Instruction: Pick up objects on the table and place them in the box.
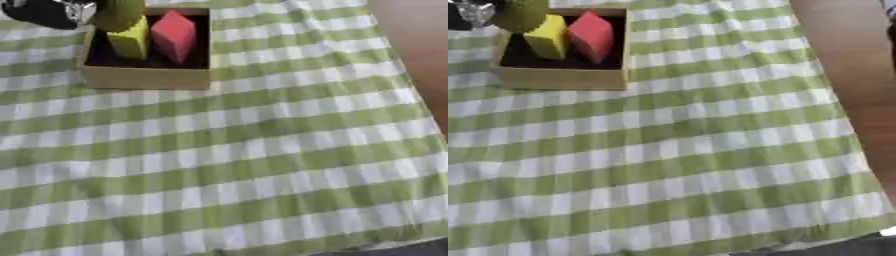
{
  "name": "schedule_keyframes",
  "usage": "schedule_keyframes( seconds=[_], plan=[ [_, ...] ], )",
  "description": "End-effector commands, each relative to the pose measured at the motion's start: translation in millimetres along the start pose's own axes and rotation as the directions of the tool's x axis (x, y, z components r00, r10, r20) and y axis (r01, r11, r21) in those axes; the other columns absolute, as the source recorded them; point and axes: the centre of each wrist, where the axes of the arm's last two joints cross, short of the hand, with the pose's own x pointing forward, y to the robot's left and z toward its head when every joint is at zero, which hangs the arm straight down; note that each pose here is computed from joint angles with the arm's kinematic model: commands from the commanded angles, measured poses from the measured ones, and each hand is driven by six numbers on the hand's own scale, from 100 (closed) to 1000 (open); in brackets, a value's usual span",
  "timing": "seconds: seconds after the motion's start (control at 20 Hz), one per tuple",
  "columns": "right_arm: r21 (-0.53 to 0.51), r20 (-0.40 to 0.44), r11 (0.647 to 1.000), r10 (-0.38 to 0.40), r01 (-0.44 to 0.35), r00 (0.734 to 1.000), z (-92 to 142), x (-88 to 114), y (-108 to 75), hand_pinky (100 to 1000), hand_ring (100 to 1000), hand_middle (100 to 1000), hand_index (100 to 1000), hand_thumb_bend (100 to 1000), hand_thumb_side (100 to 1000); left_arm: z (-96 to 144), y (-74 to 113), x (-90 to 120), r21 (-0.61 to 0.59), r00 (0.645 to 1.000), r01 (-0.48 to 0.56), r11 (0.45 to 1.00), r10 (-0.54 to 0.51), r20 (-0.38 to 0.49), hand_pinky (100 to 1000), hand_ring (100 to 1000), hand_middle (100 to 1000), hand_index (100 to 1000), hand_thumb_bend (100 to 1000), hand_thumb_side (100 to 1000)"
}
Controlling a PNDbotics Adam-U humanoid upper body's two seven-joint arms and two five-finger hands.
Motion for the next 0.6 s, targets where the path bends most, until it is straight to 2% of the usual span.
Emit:
schedule_keyframes(
  seconds=[0.05,0.6],
  plan=[
    [0.003,0.037,1.000,0.021,-0.021,0.999,-5,10,-5.0,946,823,692,820,100,583,-6,1.6,-17,0.035,0.999,0.015,0.999,-0.013,-0.051,660,576,488,614,100,100],
    [-0.005,0.042,1.000,0.016,-0.015,0.999,-6,10,-4.9,946,824,692,820,100,582,-22,-45.8,-35,-0.068,0.996,0.014,0.998,-0.020,-0.084,665,581,492,622,115,100]
  ],
)
